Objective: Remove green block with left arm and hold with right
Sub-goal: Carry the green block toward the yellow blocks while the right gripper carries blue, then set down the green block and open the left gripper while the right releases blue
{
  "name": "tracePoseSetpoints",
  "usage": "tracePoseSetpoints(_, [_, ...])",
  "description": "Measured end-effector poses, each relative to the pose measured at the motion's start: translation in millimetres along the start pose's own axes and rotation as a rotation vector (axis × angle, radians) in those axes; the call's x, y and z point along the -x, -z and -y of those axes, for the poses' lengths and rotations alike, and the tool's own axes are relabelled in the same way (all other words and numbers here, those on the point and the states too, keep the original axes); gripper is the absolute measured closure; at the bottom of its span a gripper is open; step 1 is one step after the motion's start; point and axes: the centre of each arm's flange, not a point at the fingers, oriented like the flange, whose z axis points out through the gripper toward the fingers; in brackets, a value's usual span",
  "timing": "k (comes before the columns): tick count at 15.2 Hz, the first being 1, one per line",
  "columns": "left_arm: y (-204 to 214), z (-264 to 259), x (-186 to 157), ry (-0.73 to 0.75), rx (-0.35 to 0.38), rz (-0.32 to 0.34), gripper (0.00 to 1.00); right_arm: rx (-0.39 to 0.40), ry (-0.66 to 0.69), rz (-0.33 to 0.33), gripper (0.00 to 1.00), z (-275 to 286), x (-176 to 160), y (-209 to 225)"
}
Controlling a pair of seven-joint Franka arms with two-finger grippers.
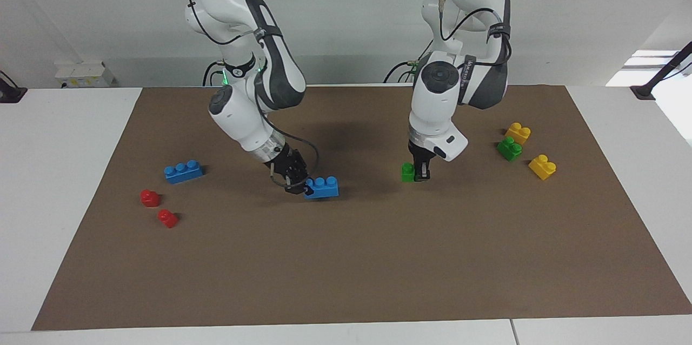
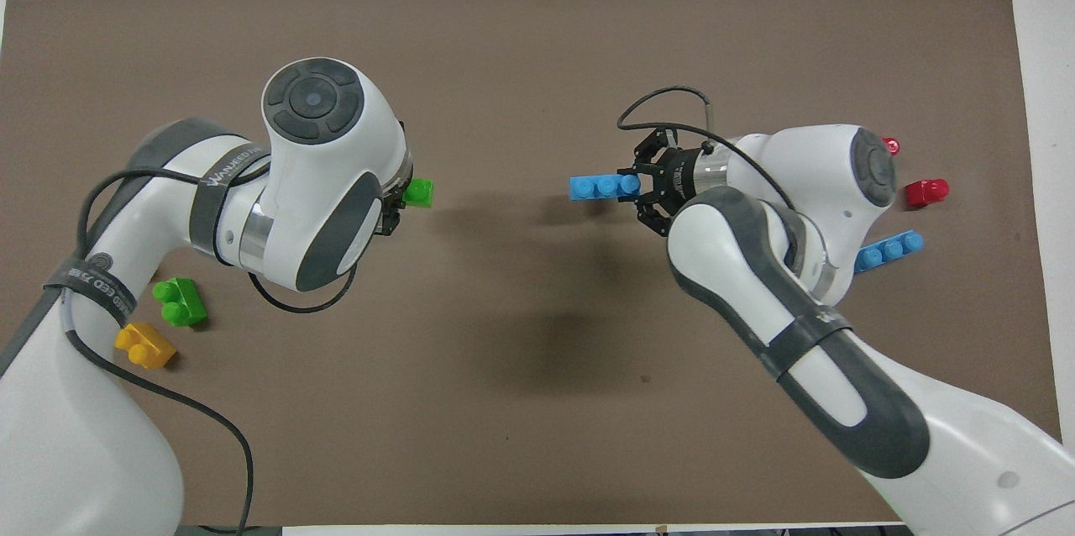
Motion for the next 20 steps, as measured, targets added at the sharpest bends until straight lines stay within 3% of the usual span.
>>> tracePoseSetpoints(4, [-8.8, -5.1, -77.0, -0.106, -0.022, 0.024, 0.66, 0.037, 0.064, 0.028, 0.66, 14.7, -73.3, 69.1])
tracePoseSetpoints(8, [-20.3, -3.0, -142.6, -0.186, -0.015, 0.037, 0.66, 0.057, 0.077, 0.023, 0.66, 6.9, -154.9, 109.7])
tracePoseSetpoints(11, [-32.1, 3.3, -185.9, -0.259, 0.002, 0.038, 0.66, 0.093, 0.092, 0.019, 0.66, 1.2, -198.4, 132.4])
tracePoseSetpoints(15, [-48.1, 18.3, -244.8, -0.37, 0.018, 0.04, 0.66, 0.105, 0.099, 0.024, 0.66, 1.5, -230.5, 130.6])
tracePoseSetpoints(20, [-63.8, 33.9, -295.6, -0.472, 0.037, 0.035, 0.66, 0.122, 0.104, 0.024, 0.66, 14.5, -246.4, 109.0])
